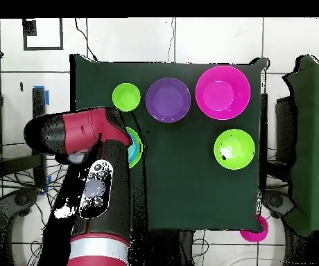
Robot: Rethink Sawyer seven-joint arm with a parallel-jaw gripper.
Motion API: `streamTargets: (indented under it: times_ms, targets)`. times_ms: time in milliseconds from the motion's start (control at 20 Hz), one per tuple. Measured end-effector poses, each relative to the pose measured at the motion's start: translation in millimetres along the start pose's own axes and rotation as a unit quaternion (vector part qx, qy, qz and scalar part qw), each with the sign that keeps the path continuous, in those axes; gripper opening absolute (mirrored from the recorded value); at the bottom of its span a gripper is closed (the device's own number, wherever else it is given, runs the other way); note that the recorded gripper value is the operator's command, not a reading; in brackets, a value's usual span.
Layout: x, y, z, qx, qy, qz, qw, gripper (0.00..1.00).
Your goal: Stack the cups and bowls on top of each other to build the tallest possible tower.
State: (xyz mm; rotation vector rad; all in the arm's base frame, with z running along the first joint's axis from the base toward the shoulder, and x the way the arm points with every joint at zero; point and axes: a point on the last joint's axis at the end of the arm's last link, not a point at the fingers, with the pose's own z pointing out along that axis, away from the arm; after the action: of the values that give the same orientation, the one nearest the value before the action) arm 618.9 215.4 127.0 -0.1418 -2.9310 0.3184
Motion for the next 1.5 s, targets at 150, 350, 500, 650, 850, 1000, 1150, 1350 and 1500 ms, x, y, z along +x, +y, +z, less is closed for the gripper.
streamTargets:
  times_ms: [150,350,500,650,850,1000,1150,1350,1500]
  targets:
    - [0.2,-1,-2,0.001,0.001,0.002,1.0000,0.00]
    - [2.1,-3,-5,0.003,0.005,0.005,1.0000,0.00]
    - [4.9,-4,-10,0.005,0.012,0.007,0.9999,0.00]
    - [8.3,-4,-16,0.006,0.021,0.010,0.9997,0.00]
    - [9.6,0,-24,-0.001,0.022,0.013,0.9997,0.00]
    - [9.4,4,-26,-0.010,0.025,0.017,0.9995,0.00]
    - [9.2,8,-27,-0.018,0.028,0.021,0.9992,0.00]
    - [9.7,13,-28,-0.024,0.030,0.023,0.9990,0.00]
    - [10.0,16,-27,-0.024,0.030,0.021,0.9991,0.00]
